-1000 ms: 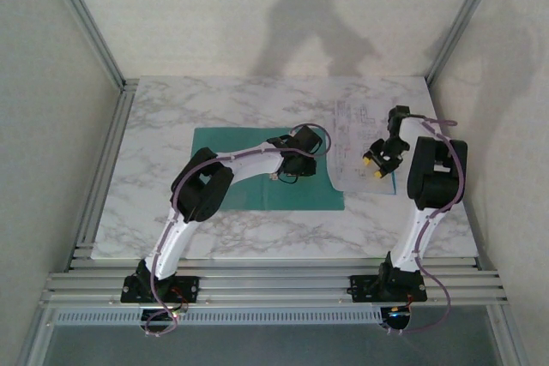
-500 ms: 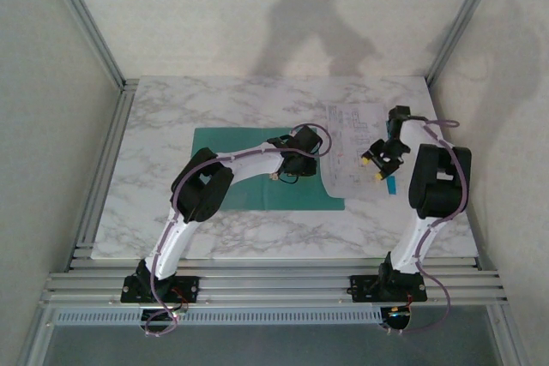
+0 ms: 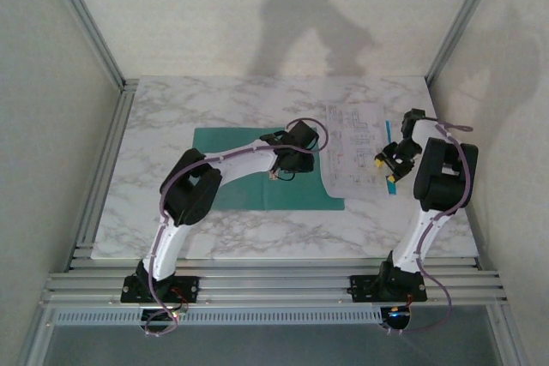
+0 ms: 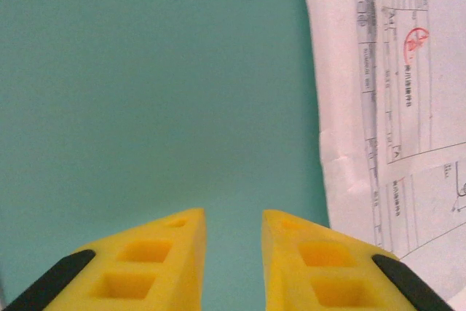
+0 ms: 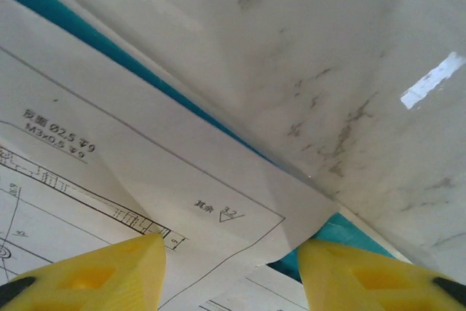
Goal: Put the files into the folder
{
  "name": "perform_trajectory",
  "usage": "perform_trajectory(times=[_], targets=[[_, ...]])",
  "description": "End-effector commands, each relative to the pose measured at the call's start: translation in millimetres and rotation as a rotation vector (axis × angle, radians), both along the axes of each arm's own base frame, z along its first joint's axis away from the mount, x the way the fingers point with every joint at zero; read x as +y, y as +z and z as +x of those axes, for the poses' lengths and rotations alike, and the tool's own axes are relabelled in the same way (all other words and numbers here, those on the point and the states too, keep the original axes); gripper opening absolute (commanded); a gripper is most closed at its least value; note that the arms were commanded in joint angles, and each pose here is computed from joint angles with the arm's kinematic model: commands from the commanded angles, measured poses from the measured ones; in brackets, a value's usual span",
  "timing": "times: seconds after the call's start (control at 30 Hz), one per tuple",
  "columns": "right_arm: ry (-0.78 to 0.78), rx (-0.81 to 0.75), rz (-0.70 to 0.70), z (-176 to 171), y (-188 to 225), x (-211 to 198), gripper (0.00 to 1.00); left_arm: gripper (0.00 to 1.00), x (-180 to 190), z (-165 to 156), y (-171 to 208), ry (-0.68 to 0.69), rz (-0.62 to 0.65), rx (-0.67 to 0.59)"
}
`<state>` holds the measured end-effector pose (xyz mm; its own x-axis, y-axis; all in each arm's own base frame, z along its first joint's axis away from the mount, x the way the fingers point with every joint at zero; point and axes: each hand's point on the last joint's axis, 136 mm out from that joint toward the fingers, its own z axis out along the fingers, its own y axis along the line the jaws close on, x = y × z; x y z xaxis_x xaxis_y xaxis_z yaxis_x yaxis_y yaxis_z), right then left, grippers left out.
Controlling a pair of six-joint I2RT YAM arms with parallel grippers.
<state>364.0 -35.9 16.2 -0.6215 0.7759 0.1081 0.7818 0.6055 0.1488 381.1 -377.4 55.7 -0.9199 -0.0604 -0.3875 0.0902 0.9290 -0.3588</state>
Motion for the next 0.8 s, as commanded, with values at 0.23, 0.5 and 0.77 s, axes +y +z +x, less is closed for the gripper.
perform_trajectory(times=[0.23, 0.5, 0.77], targets=[[0.153, 0.128, 0.03, -21, -21, 32, 0.54, 0.26, 83, 2, -4, 0.158, 0.069, 0.009], [0.254, 0.137, 0.027, -25, -19, 80, 0.54, 0.27, 113, -4, -26, 0.196, 0.078, 0.035], [0.31, 0.13, 0.028, -31, -17, 121, 0.54, 0.26, 112, -6, -38, 0.221, 0.048, 0.049]])
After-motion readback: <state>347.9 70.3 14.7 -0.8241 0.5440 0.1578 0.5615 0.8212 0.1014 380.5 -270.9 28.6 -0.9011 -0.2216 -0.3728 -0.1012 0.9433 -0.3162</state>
